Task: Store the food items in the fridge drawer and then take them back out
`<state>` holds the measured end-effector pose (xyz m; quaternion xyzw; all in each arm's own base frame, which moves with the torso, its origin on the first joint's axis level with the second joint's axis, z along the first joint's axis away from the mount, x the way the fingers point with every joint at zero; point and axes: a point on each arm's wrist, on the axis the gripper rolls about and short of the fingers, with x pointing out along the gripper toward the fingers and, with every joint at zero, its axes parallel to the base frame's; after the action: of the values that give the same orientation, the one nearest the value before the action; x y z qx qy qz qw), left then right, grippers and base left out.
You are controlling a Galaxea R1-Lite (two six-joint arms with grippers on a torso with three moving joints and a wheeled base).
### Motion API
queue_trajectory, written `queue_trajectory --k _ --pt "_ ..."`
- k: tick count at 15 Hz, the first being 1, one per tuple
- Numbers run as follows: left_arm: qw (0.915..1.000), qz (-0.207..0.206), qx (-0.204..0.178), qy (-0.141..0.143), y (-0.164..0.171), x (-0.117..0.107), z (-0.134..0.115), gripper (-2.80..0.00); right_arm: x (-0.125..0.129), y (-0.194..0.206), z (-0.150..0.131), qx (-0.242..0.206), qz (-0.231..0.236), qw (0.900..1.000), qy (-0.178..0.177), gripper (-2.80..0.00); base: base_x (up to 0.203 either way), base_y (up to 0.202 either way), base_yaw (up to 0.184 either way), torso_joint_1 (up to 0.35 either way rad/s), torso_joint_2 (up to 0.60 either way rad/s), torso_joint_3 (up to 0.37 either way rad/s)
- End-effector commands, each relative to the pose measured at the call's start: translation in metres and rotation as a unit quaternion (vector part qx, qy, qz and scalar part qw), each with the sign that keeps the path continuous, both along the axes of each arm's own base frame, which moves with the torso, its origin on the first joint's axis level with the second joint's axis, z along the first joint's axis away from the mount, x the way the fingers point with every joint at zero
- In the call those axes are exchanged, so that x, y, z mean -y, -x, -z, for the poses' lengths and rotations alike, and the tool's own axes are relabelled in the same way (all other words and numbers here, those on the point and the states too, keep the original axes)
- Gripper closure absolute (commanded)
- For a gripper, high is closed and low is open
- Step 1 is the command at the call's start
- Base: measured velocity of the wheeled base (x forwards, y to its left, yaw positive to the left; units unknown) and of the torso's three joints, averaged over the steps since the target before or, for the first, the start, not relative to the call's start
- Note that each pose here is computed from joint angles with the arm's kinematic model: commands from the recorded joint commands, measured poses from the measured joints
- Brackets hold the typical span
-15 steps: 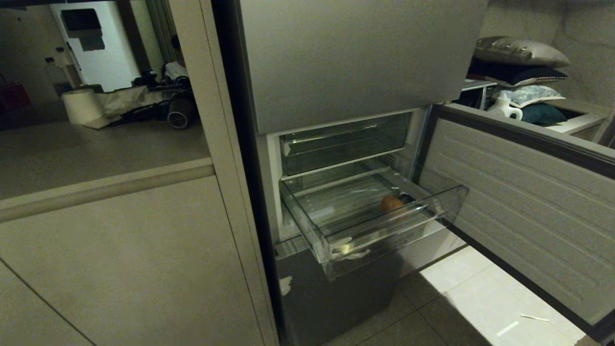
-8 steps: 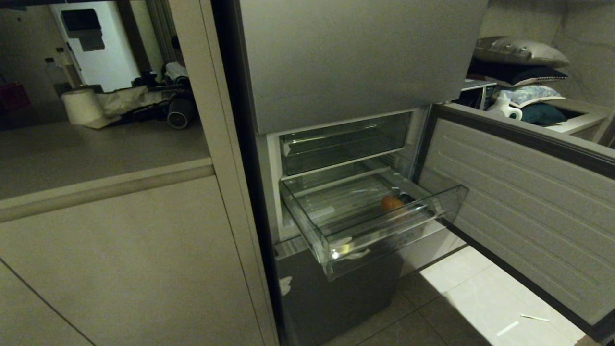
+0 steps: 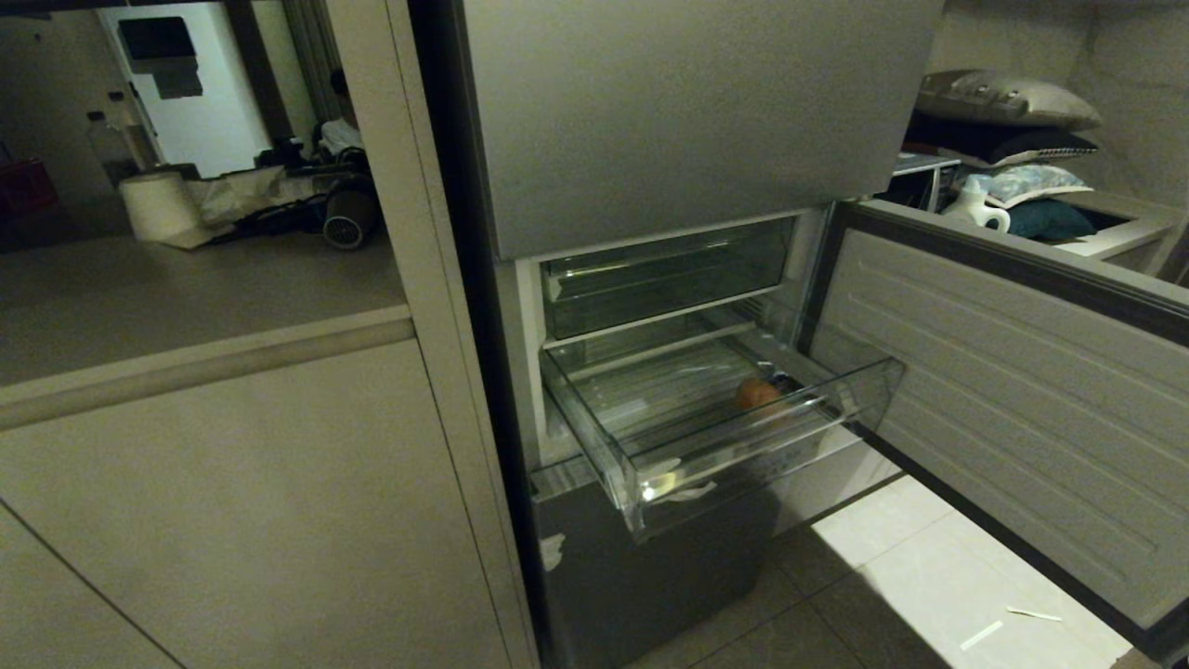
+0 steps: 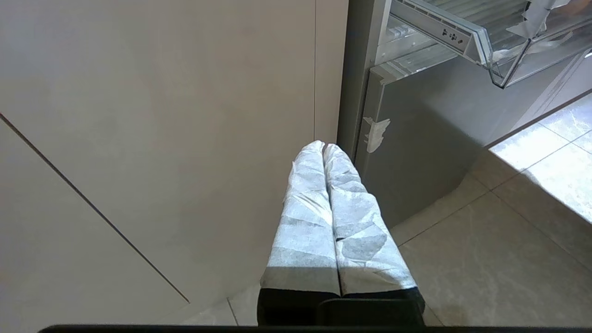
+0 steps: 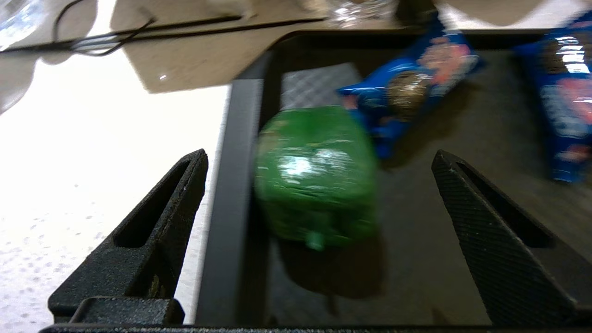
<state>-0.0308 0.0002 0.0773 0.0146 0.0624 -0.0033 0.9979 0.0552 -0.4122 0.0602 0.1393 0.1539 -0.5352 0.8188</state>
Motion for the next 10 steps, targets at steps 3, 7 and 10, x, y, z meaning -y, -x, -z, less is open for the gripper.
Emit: queue_trajectory --k 3,7,10 --pt "1.0000 0.000 -0.001 0.000 0.000 0.000 0.000 0.00 0.005 -0.022 0.017 0.003 -0.022 1.000 -0.015 -2.80 0.000 0.000 0.000 0.000 0.00 0.000" --pt "1.0000 0.000 -0.001 0.000 0.000 0.000 0.000 0.00 0.011 -0.025 0.022 -0.001 -0.016 1.000 -0.010 -2.80 0.000 0.000 0.000 0.000 0.00 0.000" --pt "1.0000 0.000 -0.001 0.000 0.000 0.000 0.000 0.00 0.018 -0.025 0.022 -0.002 -0.013 1.000 -0.003 -2.80 0.000 0.000 0.000 0.000 0.00 0.000"
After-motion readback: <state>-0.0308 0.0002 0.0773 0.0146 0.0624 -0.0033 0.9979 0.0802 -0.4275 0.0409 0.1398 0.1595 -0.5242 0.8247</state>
